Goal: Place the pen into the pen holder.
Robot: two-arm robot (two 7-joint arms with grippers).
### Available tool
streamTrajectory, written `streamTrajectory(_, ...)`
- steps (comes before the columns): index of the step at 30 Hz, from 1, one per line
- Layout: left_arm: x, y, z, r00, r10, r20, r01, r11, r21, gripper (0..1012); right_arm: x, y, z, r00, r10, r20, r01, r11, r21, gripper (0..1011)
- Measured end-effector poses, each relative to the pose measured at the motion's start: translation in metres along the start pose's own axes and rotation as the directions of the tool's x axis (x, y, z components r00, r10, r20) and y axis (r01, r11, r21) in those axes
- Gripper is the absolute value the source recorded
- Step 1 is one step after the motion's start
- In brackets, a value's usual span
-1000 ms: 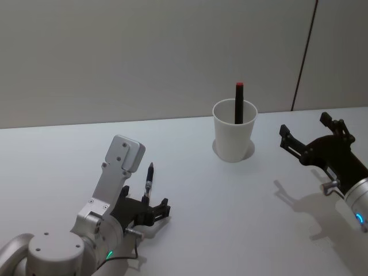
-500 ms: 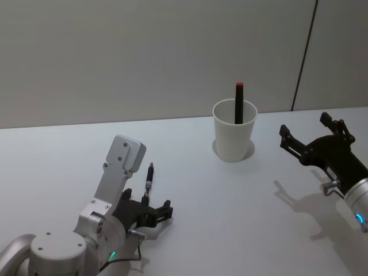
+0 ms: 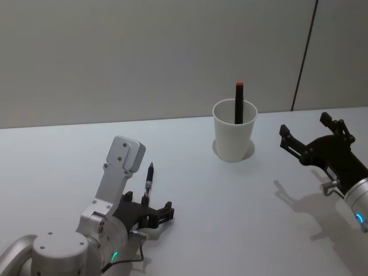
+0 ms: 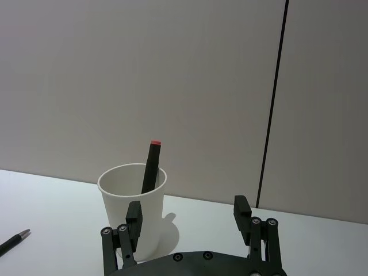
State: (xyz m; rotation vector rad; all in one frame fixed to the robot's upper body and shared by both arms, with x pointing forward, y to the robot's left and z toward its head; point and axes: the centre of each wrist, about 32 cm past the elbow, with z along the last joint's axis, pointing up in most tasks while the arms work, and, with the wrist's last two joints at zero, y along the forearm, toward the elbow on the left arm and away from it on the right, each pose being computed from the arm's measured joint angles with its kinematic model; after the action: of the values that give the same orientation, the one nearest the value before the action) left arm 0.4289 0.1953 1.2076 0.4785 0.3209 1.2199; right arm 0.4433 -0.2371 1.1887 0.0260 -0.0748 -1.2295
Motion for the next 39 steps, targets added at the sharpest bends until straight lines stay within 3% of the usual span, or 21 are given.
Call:
streamTrajectory(12,-0.0007,-0.0019,0.0007,1.0,0.002,-0.007,-0.002,1.0,0.006,998,0.0,0.0,0.0,1.0,0.0,0.0,0.0,1.0,0.0,1001)
streamTrajectory(16,-0.0008,-0.0022,0.0008,1.0,0.003,-0.008,-0.003,1.0,0.006,927,0.0,0.0,0.0,1.0,0.0,0.0,0.0,1.0,0.0,1001)
streamTrajectory(20,-0.0009,-0.0024,0.0009,1.0,0.003,-0.009,-0.003,1.0,0.006,837,0.0,0.0,0.0,1.0,0.0,0.0,0.0,1.0,0.0,1001)
streamTrajectory(39,-0.0009,-0.003,0.0009,0.9999,0.004,-0.01,-0.004,0.9999,0.01,210,0.0,0.0,0.0,1.0,0.0,0.0,0.0,1.0,0.0,1001)
